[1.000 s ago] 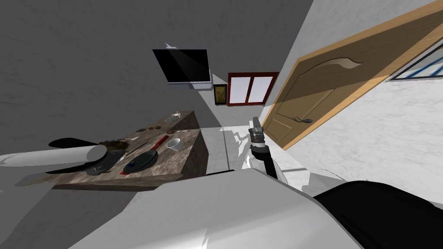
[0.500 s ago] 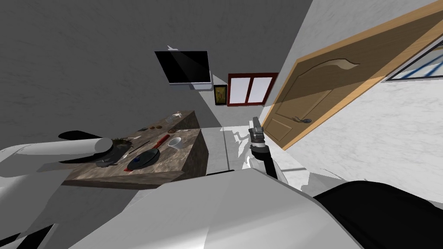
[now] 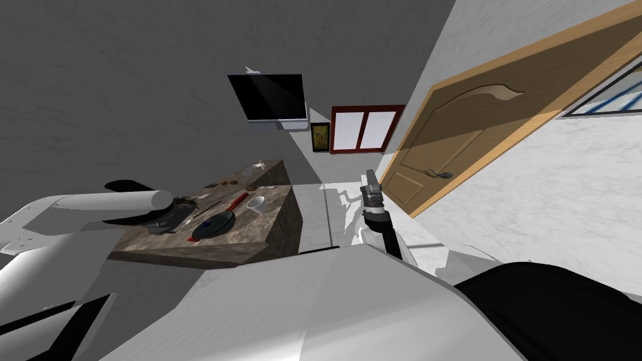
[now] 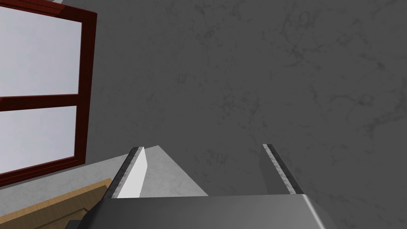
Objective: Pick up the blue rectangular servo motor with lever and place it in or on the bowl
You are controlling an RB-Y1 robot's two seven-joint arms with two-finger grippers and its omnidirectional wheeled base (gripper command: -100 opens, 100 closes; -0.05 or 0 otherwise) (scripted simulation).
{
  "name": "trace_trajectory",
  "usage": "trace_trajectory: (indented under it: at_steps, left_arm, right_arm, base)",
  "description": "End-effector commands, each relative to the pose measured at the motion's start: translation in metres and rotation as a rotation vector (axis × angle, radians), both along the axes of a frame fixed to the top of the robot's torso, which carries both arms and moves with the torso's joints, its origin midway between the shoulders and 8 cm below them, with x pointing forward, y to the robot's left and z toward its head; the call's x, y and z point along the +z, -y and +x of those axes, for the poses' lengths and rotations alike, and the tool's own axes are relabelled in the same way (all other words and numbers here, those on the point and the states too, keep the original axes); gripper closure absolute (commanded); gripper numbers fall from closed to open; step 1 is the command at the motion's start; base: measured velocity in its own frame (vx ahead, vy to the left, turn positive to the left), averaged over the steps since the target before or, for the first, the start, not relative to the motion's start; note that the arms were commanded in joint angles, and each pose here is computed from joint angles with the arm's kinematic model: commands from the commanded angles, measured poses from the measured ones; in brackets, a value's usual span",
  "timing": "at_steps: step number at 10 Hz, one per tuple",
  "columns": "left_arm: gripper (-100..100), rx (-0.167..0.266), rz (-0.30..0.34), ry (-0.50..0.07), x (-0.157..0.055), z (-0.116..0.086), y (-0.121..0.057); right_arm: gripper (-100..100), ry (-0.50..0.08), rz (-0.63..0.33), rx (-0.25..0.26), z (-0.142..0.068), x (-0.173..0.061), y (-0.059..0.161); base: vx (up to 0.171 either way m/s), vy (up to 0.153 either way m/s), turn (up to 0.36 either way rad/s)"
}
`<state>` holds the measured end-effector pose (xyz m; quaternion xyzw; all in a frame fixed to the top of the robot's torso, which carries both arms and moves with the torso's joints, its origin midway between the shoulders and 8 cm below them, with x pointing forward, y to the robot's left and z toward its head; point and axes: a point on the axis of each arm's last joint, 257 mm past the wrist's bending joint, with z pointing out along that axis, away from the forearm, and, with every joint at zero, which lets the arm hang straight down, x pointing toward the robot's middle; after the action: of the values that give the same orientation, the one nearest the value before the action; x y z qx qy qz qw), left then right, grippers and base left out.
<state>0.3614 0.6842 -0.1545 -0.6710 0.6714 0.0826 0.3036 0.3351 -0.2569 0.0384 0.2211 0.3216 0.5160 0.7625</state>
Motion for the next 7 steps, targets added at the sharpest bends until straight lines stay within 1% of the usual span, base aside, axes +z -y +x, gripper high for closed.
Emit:
trace_trajectory:
  at_steps: [1, 2, 3, 4, 5, 7]
  left_arm:
    - [-100, -0.015, -0.001, 0.043, 0.015, 0.018, 0.005]
    - [-100, -0.023, -0.001, 0.064, 0.023, 0.026, 0.008]
    - [-100, -0.026, 0.016, -0.050, 0.009, 0.012, 0.007]
    - [-100, -0.031, 0.008, -0.063, 0.008, 0.016, 0.009]
    - [-100, -0.026, -0.005, -0.045, 0.013, 0.023, 0.010]
    - [-100, -0.045, -0.004, 0.007, 0.033, 0.043, 0.018]
  right_arm:
    - [0, 0.000, 0.000, 0.000, 0.000, 0.000, 0.000]
    - [0, 0.000, 0.000, 0.000, 0.000, 0.000, 0.000]
    - [0, 0.000, 0.000, 0.000, 0.000, 0.000, 0.000]
    - [0, 0.000, 0.000, 0.000, 0.000, 0.000, 0.000]
    - [0, 0.000, 0.000, 0.000, 0.000, 0.000, 0.000]
    - [0, 0.000, 0.000, 0.000, 0.000, 0.000, 0.000]
  base:
    - [0.010, 0.004, -0.005]
    - [0.012, 0.001, 0.001]
    - [-0.073, -0.007, 0.101]
    - [-0.093, -0.019, 0.060]
    - [-0.051, -0.013, -0.013]
    - [-0.008, -0.002, -0.006]
